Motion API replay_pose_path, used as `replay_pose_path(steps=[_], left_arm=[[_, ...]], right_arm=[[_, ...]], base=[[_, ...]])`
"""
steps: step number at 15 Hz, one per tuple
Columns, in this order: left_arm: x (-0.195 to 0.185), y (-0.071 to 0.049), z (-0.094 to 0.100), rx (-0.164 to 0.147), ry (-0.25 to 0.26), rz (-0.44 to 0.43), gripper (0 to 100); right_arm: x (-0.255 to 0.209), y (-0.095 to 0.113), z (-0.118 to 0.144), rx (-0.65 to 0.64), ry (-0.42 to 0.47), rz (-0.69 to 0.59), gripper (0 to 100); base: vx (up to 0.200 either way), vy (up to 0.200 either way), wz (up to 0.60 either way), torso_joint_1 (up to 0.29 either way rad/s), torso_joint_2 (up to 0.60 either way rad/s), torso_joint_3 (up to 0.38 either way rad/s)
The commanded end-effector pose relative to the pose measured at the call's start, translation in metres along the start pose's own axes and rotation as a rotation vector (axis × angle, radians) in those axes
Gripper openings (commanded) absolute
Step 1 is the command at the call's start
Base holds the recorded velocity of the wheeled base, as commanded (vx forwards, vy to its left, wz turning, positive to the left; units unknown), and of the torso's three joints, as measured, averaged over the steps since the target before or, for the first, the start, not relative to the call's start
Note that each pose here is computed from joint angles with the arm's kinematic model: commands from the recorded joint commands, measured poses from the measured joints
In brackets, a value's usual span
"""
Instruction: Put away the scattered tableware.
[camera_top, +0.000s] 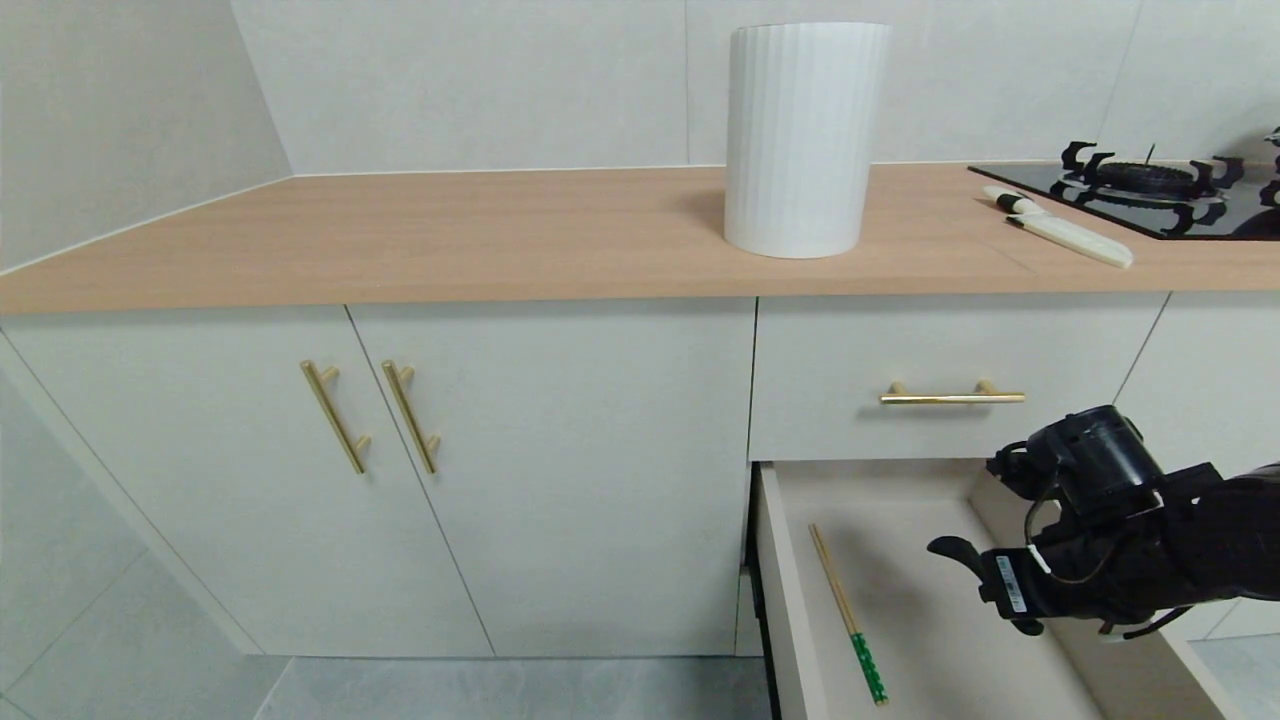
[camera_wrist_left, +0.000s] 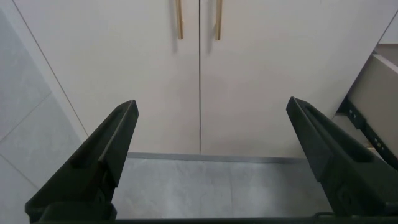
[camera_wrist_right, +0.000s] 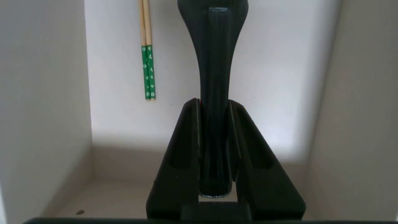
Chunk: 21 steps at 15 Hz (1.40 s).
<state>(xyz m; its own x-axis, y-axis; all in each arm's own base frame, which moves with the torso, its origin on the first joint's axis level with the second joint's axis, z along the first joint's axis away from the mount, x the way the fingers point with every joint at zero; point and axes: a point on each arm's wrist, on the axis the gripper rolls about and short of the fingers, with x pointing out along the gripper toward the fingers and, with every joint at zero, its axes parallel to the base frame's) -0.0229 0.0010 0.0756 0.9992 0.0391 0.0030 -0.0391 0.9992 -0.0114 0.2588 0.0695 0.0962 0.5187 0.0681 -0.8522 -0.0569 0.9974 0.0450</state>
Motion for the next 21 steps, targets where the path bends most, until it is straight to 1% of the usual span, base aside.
replay_pose_path(steps=[1,2,3,6,7,11,15,21], left_arm=[[0.000,0.000,0.000,-0.001,0.001,0.001,100],[0.000,0.000,0.000,-0.001,0.001,0.001,100],[0.000,0.000,0.000,-0.001,0.001,0.001,100],[0.000,0.000,0.000,-0.001,0.001,0.001,100],[0.000,0.000,0.000,-0.001,0.001,0.001,100],[0.000,0.000,0.000,-0.001,0.001,0.001,100],[0.000,0.000,0.000,-0.001,0.001,0.001,100],[0.000,0.000,0.000,0.001,0.001,0.001,100]], right_arm=[[0.015,0.000,-0.003,-0.004,0.048,-0.011,0],[0.027,0.001,-0.005,-0.012,0.072,-0.014,0],[0.042,0.001,-0.006,-0.016,0.077,-0.015,0],[0.076,0.002,-0.014,-0.022,0.018,-0.008,0],[0.091,0.000,-0.020,-0.074,0.007,-0.008,0],[0.124,0.001,-0.026,-0.088,-0.010,-0.008,0],[0.141,0.002,-0.022,-0.080,-0.078,-0.023,0],[0.151,0.000,-0.017,-0.068,-0.101,-0.043,0]], base=[[0.000,0.000,0.00,0.000,0.00,0.000],[0.000,0.000,0.00,0.000,0.00,0.000],[0.000,0.000,0.00,0.000,0.00,0.000],[0.000,0.000,0.00,0.000,0.00,0.000],[0.000,0.000,0.00,0.000,0.00,0.000],[0.000,0.000,0.00,0.000,0.00,0.000],[0.000,0.000,0.00,0.000,0.00,0.000],[0.000,0.000,0.00,0.000,0.00,0.000]])
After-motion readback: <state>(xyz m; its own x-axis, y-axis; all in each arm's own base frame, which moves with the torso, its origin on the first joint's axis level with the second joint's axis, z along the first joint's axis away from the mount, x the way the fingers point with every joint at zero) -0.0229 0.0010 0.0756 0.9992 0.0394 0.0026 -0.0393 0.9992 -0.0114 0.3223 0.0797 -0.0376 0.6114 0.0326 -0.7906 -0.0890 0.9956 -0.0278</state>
